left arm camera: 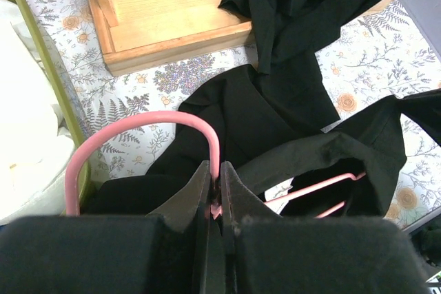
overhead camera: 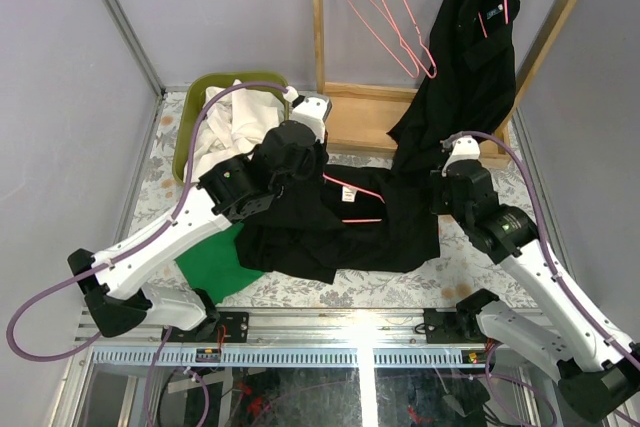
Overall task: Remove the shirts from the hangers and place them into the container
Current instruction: Remove the shirt from the hanger.
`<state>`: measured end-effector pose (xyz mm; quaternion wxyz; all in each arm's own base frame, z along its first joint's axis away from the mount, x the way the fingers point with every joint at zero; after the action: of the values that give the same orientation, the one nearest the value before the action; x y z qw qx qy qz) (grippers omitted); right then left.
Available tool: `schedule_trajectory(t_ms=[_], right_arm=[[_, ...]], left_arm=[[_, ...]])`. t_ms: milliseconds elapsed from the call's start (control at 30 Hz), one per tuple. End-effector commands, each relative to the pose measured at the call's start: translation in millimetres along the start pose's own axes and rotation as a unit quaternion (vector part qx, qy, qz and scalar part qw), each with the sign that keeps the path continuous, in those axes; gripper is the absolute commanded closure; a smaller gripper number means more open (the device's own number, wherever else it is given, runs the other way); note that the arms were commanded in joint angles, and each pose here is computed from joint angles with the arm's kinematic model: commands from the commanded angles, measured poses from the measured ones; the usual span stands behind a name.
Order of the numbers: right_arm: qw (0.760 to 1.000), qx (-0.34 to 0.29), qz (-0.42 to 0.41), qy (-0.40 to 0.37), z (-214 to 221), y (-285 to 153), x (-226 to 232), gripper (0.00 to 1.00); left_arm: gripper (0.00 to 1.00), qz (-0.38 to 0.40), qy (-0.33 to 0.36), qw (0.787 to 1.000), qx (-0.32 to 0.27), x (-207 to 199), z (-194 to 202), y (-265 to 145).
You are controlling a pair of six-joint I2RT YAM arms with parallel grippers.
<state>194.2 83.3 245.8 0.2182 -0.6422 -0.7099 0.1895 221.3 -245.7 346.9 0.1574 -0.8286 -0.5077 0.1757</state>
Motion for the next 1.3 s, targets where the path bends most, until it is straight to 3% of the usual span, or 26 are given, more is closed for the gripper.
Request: schedule_trajectory(t_ms=[0,100,200,333,467,600,867,1000,1167,1267], right_arm=[[0.998,-0.015,-0.057,-0.002,-6.2,-4.0,11.6,0.82],[0.999,-0.015,-0.051,-0.002,-9.5,-10.8,8.9,0.65],[0.997,-0.029,-0.075,0.012,-28.7,-36.4,11.1,0.57],[0.967,-0.068,-0.242,0.033,-52.2,-73.8,41.8,0.47],[0.938,-0.012,-0.346,0.025,-40.5,-70.3,66.8,0.4],[0.957,0.06,-0.283,0.003,-24.8,-42.1,62.2,0.35],[0.967,0.069,-0.245,-0.002,-15.3,-27.6,57.2,0.25],[0.969,0.105,-0.225,-0.015,-7.4,-21.2,56.2,0.24],[0.965,0.102,-0.24,-0.019,-1.9,-12.8,68.7,0.24],[0.978,0.093,-0.186,-0.022,-3.8,-0.5,63.9,0.24]], left_arm=[[1.0,0.025,0.003,0.999,-0.031,-5.1,-10.9,-5.7],[1.0,0.017,-0.007,0.999,-0.037,-4.0,-13.6,-6.9],[1.0,-0.005,-0.01,0.999,-0.037,0.5,-13.8,-6.7],[1.0,-0.031,-0.017,0.999,-0.038,4.8,-14.4,-5.1],[1.0,-0.04,-0.03,0.998,-0.039,4.2,-16.5,-3.9],[1.0,-0.043,-0.035,0.998,-0.032,3.3,-16.5,-1.9],[1.0,-0.098,-0.045,0.994,-0.012,8.2,-9.1,11.9],[1.0,-0.096,-0.053,0.994,-0.004,4.4,-7.4,17.1],[1.0,-0.088,-0.058,0.994,0.004,0.8,-6.2,19.5],[1.0,-0.074,-0.053,0.996,0.006,-1.2,-6.2,18.5]])
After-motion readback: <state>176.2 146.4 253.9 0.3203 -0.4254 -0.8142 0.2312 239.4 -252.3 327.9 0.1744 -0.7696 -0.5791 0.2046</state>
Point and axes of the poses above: each gripper's point midway between its finger pads, its own y axis out along the fingers, its own x axis along the line the jaws close on, z = x × y, the point moved 7 cm from there along -y, back along the fingers, and after that the axes turned 1 degree about y, right-handed, at the moved point
